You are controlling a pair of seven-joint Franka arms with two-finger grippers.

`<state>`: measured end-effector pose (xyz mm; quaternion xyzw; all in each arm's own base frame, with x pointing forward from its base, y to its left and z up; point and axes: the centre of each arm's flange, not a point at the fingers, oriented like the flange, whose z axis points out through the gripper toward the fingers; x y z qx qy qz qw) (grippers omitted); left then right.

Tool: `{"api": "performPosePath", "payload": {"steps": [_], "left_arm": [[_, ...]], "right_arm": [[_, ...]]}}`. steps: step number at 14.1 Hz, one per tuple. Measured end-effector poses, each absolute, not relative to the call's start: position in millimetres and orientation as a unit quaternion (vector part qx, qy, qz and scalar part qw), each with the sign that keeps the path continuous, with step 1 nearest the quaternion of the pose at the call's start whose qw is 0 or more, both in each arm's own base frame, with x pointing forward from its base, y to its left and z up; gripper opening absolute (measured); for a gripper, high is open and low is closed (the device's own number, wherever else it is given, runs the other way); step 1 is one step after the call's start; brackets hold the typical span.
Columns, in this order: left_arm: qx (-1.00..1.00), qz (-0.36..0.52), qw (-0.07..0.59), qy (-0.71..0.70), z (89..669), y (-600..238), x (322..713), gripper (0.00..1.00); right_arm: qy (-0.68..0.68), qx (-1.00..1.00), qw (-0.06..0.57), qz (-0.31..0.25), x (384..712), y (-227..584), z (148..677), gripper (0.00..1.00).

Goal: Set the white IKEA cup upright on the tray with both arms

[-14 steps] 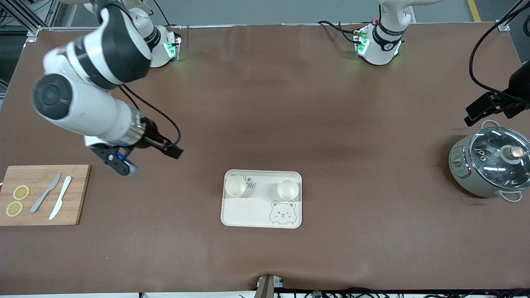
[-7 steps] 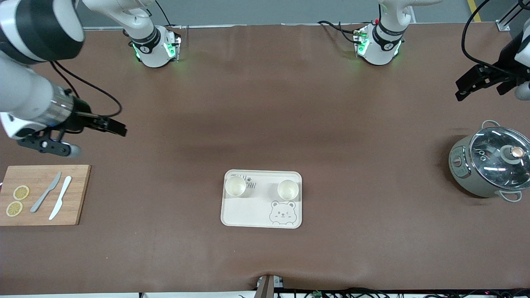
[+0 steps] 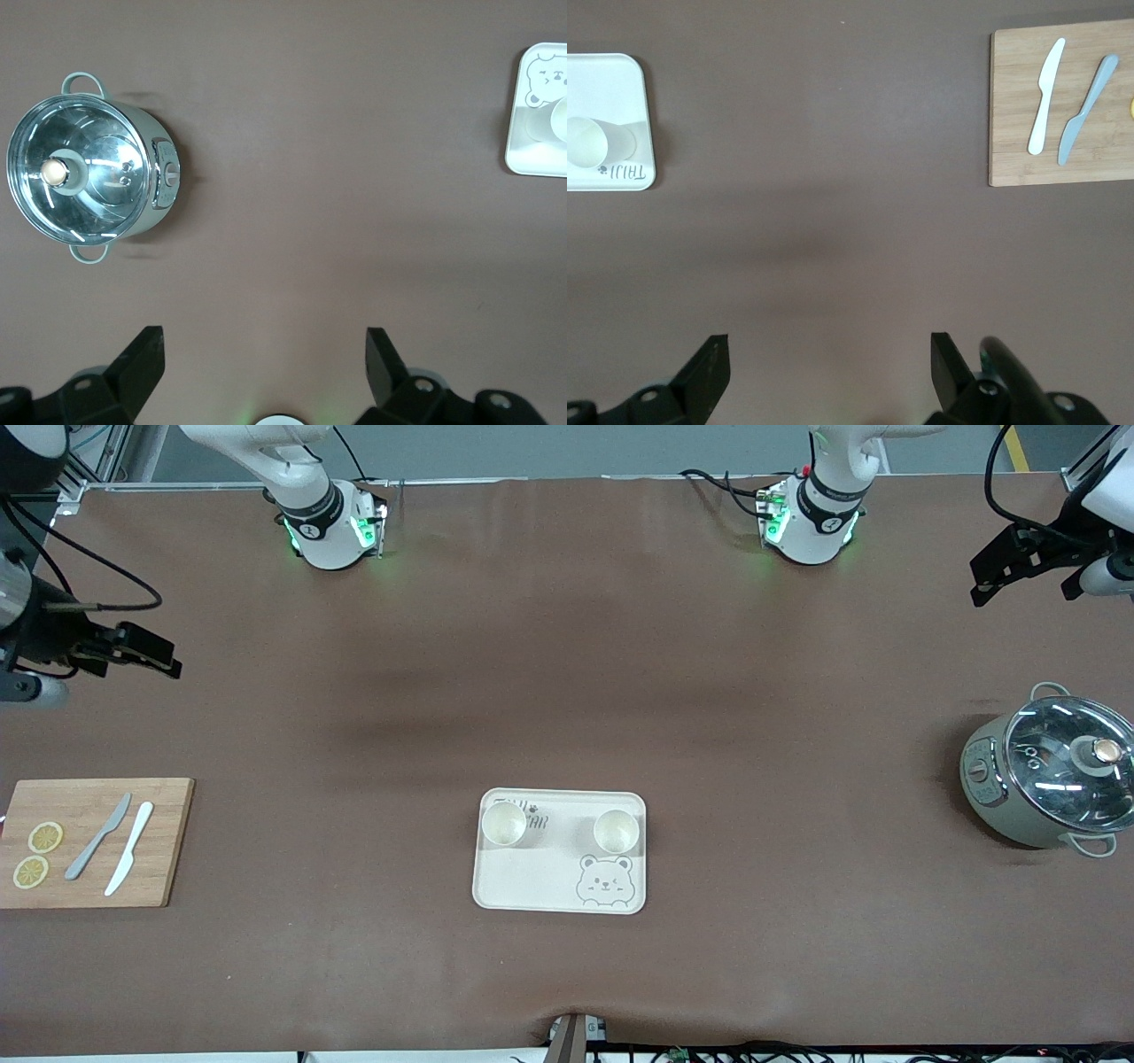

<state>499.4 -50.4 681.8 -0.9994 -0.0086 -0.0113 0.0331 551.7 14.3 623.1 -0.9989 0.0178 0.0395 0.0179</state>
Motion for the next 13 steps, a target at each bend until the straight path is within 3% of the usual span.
{"api": "performPosePath", "payload": {"steps": [3,13], "left_arm": [[-0.999,-0.003,0.032,-0.008,673.2,-50.3,501.8,1.0],[-1.0,0.002,0.027,-0.006,665.4,-52.4,506.1,1.0]], "right_arm": [[-0.004,-0.999,0.016,0.034,539.5,23.4,636.9,1.0],[-0.072,-0.997,-0.002,0.024,541.7,39.8,636.3,1.0]]}}
